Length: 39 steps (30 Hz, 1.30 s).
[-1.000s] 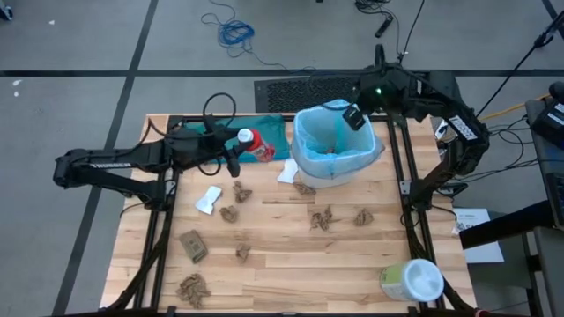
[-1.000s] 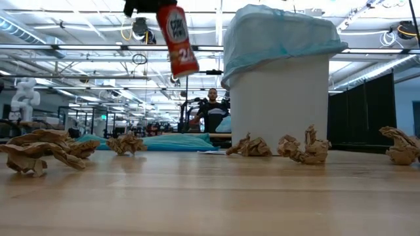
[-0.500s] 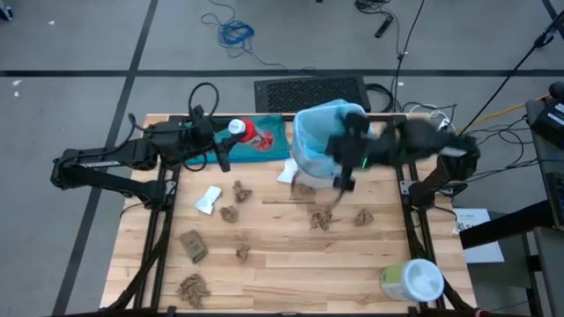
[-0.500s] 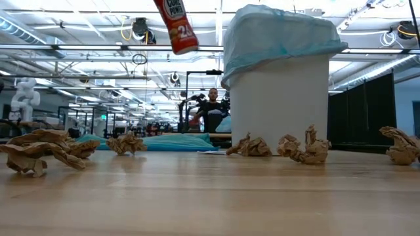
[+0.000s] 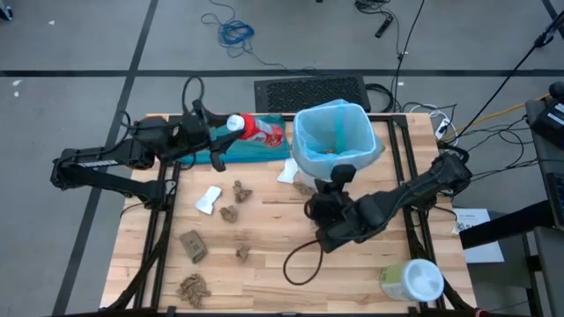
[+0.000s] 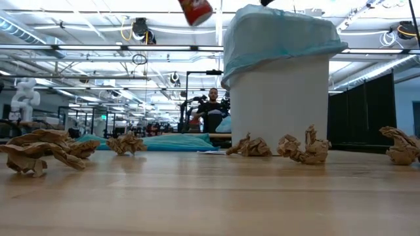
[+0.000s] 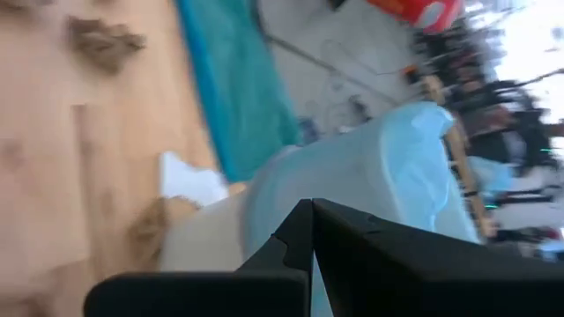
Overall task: Place trash/remove bag and relplace
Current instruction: Put the red bottle into the blue trash bin
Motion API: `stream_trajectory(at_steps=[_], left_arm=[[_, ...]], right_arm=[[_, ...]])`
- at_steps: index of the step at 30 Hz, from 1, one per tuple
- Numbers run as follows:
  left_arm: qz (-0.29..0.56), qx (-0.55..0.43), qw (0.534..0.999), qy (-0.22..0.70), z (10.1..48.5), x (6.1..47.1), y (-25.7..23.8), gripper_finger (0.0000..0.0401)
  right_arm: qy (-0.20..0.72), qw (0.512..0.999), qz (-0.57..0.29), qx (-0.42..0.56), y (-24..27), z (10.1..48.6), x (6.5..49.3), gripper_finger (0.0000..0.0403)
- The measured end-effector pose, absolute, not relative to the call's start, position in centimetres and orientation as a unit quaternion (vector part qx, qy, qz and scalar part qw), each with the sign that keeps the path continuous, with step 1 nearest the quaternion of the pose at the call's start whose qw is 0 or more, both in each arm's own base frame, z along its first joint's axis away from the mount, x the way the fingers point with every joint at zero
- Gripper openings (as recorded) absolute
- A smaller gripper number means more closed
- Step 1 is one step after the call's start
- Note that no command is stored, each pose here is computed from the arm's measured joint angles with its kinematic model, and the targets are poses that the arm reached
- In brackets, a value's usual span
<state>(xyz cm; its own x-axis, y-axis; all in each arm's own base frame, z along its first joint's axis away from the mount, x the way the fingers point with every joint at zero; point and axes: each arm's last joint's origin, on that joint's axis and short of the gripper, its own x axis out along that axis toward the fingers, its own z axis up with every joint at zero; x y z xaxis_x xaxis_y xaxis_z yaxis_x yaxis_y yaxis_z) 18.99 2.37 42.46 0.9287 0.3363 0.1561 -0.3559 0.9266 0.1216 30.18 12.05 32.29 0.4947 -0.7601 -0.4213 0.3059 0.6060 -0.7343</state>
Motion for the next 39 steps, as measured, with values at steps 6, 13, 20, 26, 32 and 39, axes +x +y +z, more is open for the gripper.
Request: stream_trajectory(at_steps=[6,13,20,26,32,39], left_arm=[[0.178,0.103,0.976,-0.071,44.5,20.5,2.5,0.0176],[0.169,0.129,0.975,-0.061,46.1,23.4,3.2,0.0176],[0.144,0.131,0.98,-0.049,46.6,26.1,4.4,0.0176],[0.102,0.113,0.987,-0.043,46.7,28.3,5.8,0.0176],[0.077,0.113,0.99,-0.023,47.0,30.7,7.3,0.0176],[0.054,0.111,0.992,0.003,48.1,33.3,8.8,0.0176]], right_arm=[[0.395,0.795,-0.36,-0.287,10.4,29.1,30.4,0.0],[0.405,0.787,-0.384,-0.264,8.9,26.3,30.4,0.0],[0.437,0.794,-0.364,-0.217,8.1,24.2,30.6,0.0],[0.447,0.807,-0.339,-0.184,8.3,23.8,30.9,0.0],[0.436,0.824,-0.323,-0.166,8.8,25.1,31.3,0.0003],[0.426,0.832,-0.315,-0.165,9.0,26.6,31.8,0.004]])
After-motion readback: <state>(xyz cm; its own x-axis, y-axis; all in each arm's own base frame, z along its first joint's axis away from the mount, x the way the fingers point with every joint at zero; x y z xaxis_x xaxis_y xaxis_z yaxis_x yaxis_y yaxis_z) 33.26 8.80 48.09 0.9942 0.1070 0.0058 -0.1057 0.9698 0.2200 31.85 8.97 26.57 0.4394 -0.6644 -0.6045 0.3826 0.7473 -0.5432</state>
